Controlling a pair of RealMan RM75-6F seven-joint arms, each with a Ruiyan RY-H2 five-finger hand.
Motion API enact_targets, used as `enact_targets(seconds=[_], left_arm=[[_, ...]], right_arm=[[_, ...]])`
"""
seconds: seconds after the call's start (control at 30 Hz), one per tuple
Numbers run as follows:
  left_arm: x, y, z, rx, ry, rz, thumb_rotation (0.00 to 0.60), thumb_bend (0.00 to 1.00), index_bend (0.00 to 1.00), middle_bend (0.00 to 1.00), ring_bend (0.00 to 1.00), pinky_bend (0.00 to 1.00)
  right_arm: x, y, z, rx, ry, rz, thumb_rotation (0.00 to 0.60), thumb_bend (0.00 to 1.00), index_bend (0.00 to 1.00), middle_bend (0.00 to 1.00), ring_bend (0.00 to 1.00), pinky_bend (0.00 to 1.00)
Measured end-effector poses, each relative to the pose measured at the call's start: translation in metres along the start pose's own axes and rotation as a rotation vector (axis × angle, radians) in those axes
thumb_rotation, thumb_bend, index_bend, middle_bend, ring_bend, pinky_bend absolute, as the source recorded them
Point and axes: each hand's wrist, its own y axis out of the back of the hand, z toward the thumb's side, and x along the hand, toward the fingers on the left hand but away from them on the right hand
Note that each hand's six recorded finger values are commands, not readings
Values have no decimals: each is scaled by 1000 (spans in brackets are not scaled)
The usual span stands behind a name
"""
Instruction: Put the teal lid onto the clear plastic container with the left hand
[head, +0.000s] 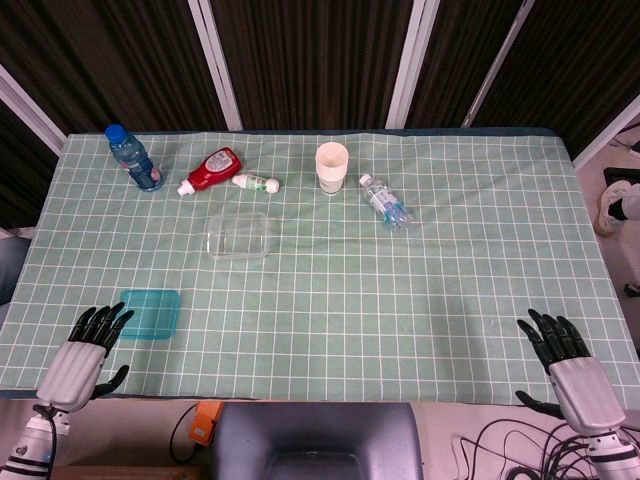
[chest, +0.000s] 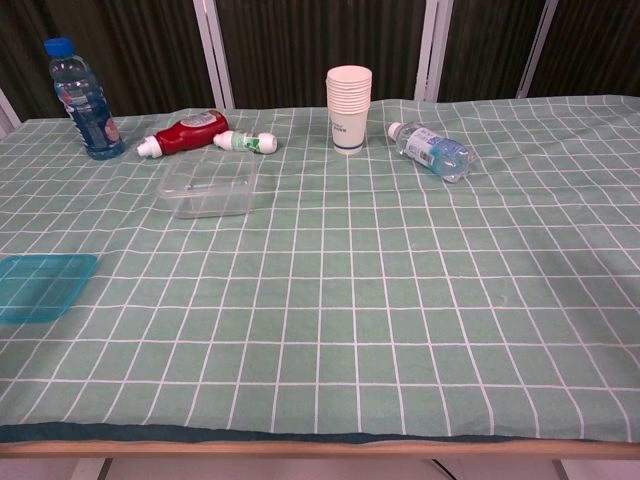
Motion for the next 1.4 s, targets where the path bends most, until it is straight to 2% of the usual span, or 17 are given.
enact_targets(seconds=[0.17, 0.3, 0.43, 0.63, 0.77, 1.03, 1.4], left_arm=[[7, -3, 4, -35, -31, -8, 600, 318, 0, 0, 0, 0], [23, -8, 13, -68, -121, -27, 600, 288, 0, 0, 0, 0], [57, -17, 18, -63, -216, -87, 600, 255, 0, 0, 0, 0], [94, -28, 25, -87, -287, -162, 600, 232, 0, 0, 0, 0], [116, -33, 13, -72, -300, -204, 600, 232, 0, 0, 0, 0], [136, -54, 2, -138, -301, -313, 600, 232, 0, 0, 0, 0], [146, -75, -14, -122, -254, -353, 600, 229, 0, 0, 0, 0]], right_arm=[[-2, -2, -1, -3, -3, 10, 600, 133, 0, 0, 0, 0], [-8, -5, -3, -7, -14, 23, 600, 133, 0, 0, 0, 0], [-17, -8, -6, 0, -37, 27, 600, 132, 0, 0, 0, 0], [-25, -14, -3, 16, -51, 38, 600, 132, 0, 0, 0, 0], [-28, -19, -1, 28, -54, 52, 600, 132, 0, 0, 0, 0], [-30, -22, 2, 34, -57, 56, 600, 132, 0, 0, 0, 0], [-30, -23, 2, 41, -57, 61, 600, 133, 0, 0, 0, 0]])
